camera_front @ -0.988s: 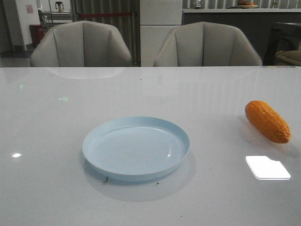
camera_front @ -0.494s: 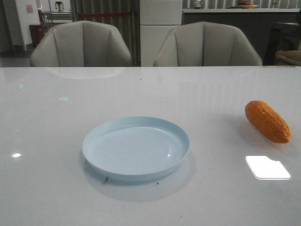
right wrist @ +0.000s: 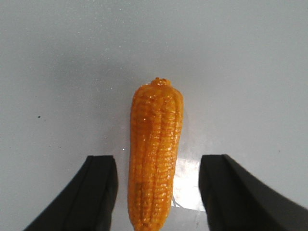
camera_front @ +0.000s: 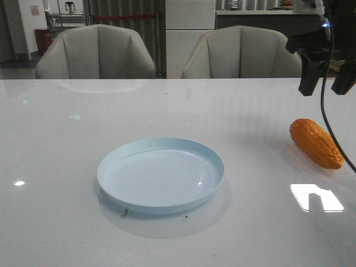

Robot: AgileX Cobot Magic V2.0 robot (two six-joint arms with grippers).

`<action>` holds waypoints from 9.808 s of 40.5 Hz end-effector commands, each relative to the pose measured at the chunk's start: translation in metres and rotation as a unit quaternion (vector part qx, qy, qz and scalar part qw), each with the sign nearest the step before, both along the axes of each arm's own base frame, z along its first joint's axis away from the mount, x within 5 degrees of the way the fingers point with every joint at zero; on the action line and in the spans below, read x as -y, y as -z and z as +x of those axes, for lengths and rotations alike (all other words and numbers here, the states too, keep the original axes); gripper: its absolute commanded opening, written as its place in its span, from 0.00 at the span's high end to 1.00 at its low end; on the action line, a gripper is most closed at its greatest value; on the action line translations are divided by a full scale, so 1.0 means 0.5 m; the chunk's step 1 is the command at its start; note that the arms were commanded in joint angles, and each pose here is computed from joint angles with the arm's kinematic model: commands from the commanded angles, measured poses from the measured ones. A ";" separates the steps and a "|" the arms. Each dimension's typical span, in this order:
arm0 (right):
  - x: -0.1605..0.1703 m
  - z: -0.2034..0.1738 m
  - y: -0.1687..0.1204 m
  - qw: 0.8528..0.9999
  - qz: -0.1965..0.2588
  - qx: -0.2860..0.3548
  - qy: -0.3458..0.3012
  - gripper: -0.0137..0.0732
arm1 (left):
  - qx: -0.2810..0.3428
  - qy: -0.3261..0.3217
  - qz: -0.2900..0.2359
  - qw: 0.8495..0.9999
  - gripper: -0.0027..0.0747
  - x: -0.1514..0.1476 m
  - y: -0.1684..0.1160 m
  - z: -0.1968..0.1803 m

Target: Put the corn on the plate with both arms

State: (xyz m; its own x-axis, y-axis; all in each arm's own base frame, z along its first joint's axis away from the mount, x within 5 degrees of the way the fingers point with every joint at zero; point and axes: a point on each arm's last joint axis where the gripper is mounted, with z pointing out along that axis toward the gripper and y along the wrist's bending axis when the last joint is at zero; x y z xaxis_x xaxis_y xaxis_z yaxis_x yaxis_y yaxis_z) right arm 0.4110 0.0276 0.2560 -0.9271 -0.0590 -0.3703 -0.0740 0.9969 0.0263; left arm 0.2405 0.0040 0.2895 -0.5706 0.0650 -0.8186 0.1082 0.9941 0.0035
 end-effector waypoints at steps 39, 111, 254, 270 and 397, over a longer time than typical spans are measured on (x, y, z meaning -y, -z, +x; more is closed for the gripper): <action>-0.002 0.051 0.086 0.999 -0.002 -0.034 -0.006 0.42 | 0.053 -0.020 -0.007 0.998 0.52 -0.005 -0.037 0.001; -0.467 -0.070 -0.027 0.902 0.041 -0.032 -0.430 0.77 | 0.074 -0.030 -0.003 0.997 0.52 -0.009 -0.044 0.005; 0.045 -0.589 -0.212 0.910 -0.016 0.415 0.000 0.78 | 0.132 0.028 0.038 0.990 0.64 0.016 -0.134 -0.177; 0.045 -0.588 -0.212 0.910 -0.016 0.415 0.000 0.78 | 0.132 0.028 0.038 0.990 0.64 0.016 -0.134 -0.177; 0.045 -0.713 0.104 0.822 0.082 0.562 0.036 0.78 | 0.450 -0.062 0.005 0.891 0.84 0.005 0.032 -0.402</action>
